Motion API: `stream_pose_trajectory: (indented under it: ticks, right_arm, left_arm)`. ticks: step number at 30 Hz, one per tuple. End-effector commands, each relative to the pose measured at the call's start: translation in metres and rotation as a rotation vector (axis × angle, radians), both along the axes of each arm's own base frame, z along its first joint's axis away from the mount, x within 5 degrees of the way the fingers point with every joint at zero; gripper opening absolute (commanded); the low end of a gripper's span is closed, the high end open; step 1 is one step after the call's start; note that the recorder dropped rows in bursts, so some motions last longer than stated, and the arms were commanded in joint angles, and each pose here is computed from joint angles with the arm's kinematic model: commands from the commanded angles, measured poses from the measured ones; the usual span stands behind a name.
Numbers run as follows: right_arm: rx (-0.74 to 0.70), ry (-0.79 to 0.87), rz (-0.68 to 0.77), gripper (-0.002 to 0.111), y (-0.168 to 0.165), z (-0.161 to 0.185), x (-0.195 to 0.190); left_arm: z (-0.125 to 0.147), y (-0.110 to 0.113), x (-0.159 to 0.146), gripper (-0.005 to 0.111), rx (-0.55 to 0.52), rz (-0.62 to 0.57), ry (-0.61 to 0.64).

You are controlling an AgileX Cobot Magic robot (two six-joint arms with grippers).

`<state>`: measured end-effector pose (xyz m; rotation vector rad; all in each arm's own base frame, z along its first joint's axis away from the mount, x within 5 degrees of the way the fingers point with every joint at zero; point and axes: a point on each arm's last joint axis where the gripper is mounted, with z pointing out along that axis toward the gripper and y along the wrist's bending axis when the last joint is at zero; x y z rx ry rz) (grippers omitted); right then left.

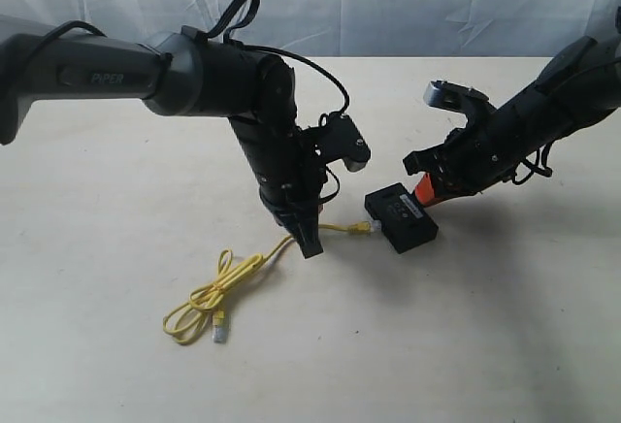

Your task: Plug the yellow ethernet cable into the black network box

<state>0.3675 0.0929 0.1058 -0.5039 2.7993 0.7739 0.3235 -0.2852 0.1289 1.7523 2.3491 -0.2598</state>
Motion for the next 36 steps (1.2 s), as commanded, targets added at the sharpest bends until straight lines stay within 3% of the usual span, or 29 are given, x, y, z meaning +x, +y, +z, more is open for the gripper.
stream_pose_trajectory:
  ticks: [1,22,36]
  right_arm:
    - [0.014,0.003,0.0,-0.001,-0.001,0.002,0.0]
    - [0.028,0.022,-0.058,-0.001,-0.001,0.003,0.002]
    - [0.028,0.022,-0.058,-0.001,-0.001,0.003,0.002]
  left_arm:
    - [0.005,-0.003,0.0,0.0,-0.028,0.018,-0.008]
    - [0.003,0.004,0.0,0.0,0.053,0.036,-0.005]
    - [0.014,0.003,0.0,0.0,0.026,0.025,-0.029]
